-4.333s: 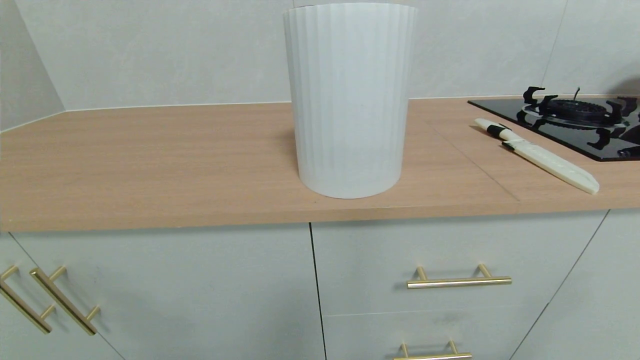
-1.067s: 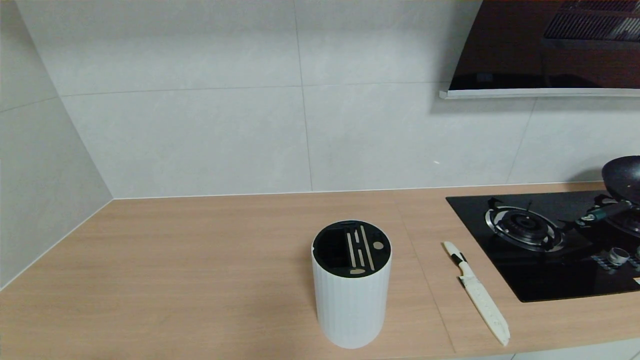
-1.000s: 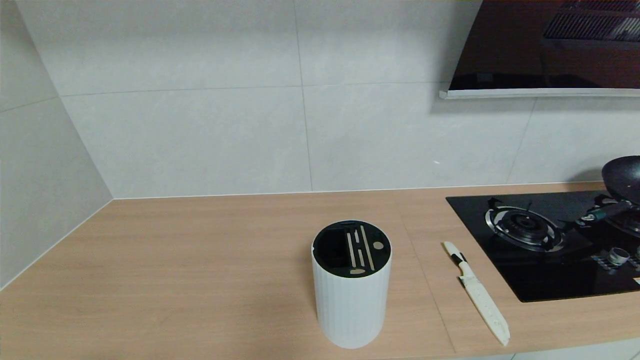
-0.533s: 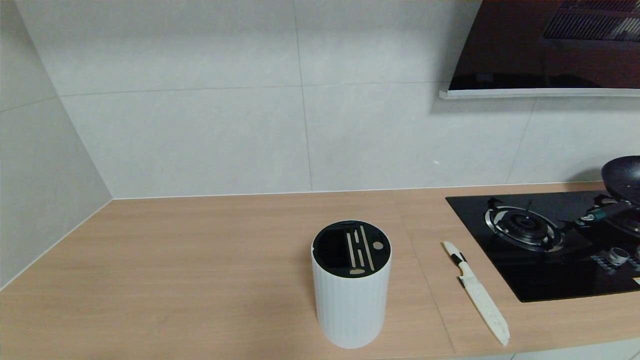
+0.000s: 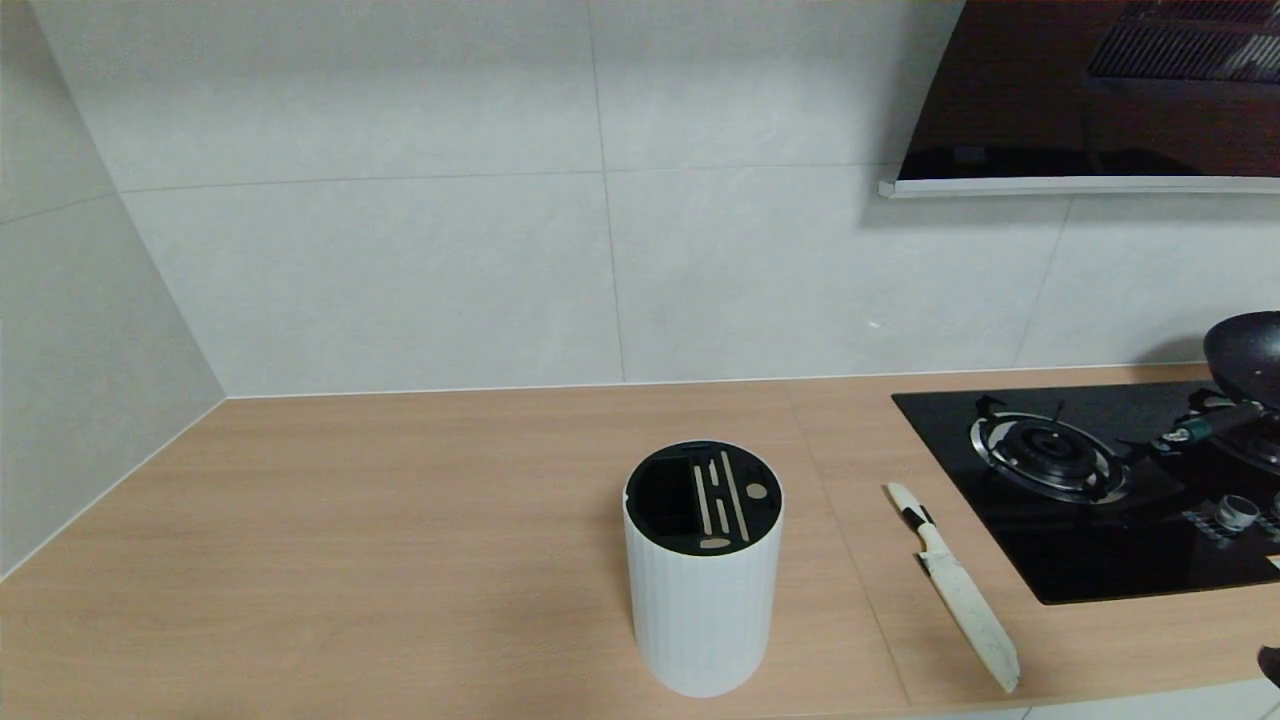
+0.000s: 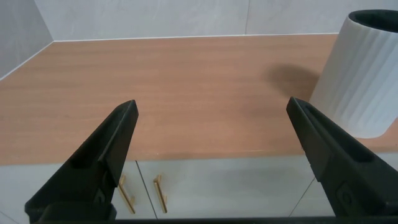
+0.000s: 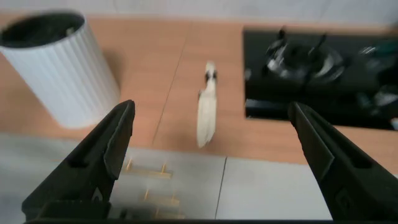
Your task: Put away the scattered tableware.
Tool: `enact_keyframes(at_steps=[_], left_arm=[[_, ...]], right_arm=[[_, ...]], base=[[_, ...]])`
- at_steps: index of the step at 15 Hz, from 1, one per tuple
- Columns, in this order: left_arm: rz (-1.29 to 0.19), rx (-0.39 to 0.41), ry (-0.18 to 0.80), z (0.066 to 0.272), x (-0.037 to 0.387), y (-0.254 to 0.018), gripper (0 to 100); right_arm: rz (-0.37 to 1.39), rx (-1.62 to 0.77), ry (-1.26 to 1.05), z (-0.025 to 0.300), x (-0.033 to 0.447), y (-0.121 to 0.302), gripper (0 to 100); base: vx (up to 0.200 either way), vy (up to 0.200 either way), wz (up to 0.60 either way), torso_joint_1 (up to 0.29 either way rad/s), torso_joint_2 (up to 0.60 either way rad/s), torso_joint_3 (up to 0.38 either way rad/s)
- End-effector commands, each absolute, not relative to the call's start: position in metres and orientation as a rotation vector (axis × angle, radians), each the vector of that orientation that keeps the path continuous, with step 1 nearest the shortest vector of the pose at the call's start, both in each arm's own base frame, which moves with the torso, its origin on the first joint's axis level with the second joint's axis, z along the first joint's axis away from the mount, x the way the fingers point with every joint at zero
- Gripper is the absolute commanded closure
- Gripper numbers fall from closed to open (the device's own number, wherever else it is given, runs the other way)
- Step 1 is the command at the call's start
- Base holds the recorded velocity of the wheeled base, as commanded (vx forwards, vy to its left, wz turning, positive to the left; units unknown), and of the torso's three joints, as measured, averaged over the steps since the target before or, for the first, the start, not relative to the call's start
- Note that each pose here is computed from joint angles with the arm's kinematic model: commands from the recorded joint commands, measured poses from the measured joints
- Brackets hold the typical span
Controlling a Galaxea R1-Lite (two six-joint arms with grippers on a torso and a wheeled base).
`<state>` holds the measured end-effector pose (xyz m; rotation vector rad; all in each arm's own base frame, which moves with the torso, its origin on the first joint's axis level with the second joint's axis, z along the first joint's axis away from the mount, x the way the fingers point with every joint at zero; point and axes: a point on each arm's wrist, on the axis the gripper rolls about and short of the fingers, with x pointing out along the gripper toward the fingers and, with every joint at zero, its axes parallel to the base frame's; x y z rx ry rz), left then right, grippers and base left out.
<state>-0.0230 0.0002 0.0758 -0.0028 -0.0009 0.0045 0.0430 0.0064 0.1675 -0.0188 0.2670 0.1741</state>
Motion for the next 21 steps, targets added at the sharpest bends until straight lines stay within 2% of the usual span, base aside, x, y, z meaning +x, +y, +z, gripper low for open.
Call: enact_keyframes(at_steps=[1,7,11,21], left_arm=[[0.005,-0.003,0.000,0.076,-0.023,0.000,0],[0.005,-0.003,0.000,0.076,-0.023,0.000,0],[0.006,-0.003,0.000,0.076,-0.023,0.000,0],[0.005,-0.003,0.000,0.076,-0.023,0.000,0]], right_arm=[[0.210,-0.030,0.446,0.176,0.106,0.018,0],[0.211,-0.042,0.571,0.145,0.199,0.035,0],[0.206,-0.047,0.631,0.097,0.252,0.043,0],[0.121,-0.074,0.662,0.008,0.298,0.049,0]], base=[[0.000,0.000,0.00,0.000,0.00,0.000],[0.000,0.000,0.00,0.000,0.00,0.000],[0.000,0.000,0.00,0.000,0.00,0.000],[0.000,0.000,0.00,0.000,0.00,0.000]])
